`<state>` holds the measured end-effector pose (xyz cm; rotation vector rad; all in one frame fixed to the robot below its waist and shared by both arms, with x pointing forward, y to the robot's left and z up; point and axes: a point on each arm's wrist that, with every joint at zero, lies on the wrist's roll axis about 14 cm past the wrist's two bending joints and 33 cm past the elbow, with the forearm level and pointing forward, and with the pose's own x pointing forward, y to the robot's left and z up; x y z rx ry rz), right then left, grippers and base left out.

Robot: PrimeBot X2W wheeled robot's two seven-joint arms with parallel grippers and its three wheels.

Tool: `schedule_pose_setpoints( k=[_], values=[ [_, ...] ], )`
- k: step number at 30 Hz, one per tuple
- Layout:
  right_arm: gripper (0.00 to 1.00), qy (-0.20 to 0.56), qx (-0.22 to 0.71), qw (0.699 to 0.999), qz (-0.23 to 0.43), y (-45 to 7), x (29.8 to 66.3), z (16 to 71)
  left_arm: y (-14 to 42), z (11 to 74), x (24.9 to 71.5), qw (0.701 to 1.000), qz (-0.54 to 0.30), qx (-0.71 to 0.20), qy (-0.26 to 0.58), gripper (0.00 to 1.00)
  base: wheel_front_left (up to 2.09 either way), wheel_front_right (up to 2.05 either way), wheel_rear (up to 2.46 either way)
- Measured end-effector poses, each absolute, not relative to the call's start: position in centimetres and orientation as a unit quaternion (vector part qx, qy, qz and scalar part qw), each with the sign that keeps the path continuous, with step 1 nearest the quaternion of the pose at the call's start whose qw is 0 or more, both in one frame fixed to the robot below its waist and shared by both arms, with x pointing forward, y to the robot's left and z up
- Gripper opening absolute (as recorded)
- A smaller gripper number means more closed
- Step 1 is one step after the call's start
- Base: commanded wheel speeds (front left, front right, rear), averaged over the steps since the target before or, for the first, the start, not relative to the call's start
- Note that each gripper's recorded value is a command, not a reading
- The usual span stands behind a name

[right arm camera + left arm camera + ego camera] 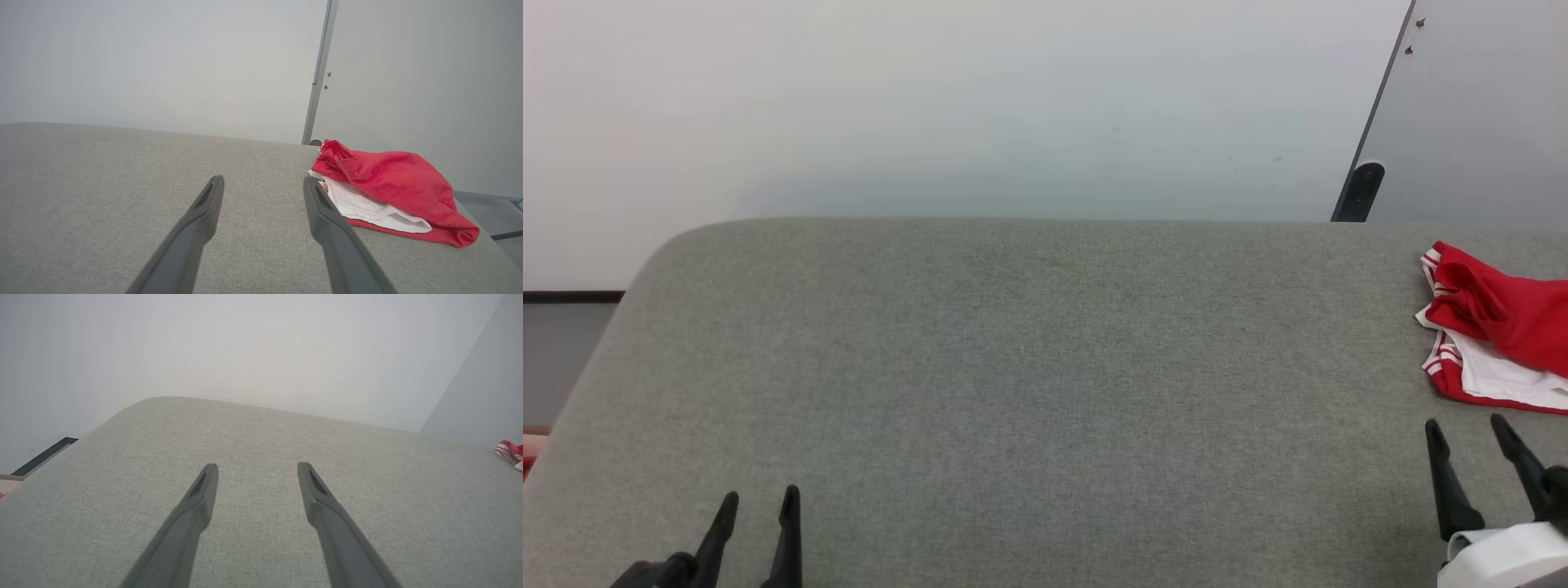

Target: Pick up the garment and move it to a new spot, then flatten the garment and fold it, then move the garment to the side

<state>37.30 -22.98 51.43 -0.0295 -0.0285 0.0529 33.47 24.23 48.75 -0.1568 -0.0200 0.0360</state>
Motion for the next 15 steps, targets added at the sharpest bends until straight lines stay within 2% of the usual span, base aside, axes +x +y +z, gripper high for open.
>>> schedule_pose_setpoints(
  k=[15],
  values=[
    [1.00,-0.009,-0.009,1.000,0.028,-22.6,36.9,51.1,24.3,49.8,33.5,0.997,0.016,-0.065,-0.026,1.00,0.00,0.00,0.00]
  ],
)
